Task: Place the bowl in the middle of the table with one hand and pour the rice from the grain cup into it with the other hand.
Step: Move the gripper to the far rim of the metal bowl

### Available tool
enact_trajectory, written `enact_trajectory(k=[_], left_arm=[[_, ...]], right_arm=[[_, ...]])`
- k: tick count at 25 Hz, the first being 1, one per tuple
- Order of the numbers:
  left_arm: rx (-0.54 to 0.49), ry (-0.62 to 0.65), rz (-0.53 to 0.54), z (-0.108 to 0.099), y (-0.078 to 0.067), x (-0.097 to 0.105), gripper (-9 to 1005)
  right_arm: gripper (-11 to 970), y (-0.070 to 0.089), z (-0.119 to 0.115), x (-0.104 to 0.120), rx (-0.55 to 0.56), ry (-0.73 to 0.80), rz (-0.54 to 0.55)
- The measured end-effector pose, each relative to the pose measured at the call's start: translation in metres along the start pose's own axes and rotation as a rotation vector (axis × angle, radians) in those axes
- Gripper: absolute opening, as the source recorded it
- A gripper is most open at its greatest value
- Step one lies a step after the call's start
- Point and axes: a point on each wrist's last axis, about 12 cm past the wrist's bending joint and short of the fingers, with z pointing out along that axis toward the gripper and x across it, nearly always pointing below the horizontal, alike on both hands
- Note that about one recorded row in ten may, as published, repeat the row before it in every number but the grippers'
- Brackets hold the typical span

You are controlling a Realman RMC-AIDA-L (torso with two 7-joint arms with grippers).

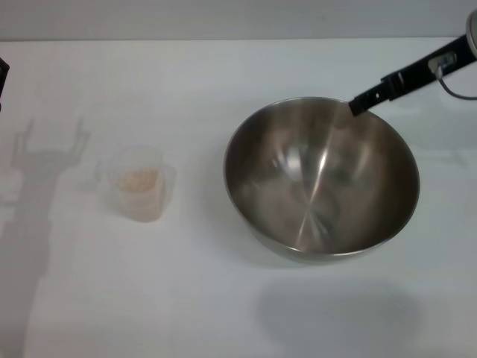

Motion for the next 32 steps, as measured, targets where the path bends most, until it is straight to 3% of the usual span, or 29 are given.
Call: enact_trajectory(k=[21, 29, 30, 32], left_arm=[[0.000, -0.003, -0.008, 0.000, -0.002, 0.000, 815], [0.001, -0.004, -0.009, 0.001, -0.002, 0.000, 813], [0.000, -0.004, -0.009, 0.001, -0.002, 0.000, 813], [-0.001, -0.006, -0.010, 0.001, -0.002, 0.000, 813]], right_arm=[[709, -0.021, 0.039, 0.028, -0.002, 0.093, 0.045], [501, -0.021, 0.041, 0.027, 0.001, 0.095, 0.037], [263, -0.021, 0.042, 0.026, 0.000, 0.095, 0.031], [226, -0.020, 0.042, 0.026, 0.000, 0.094, 0.027]])
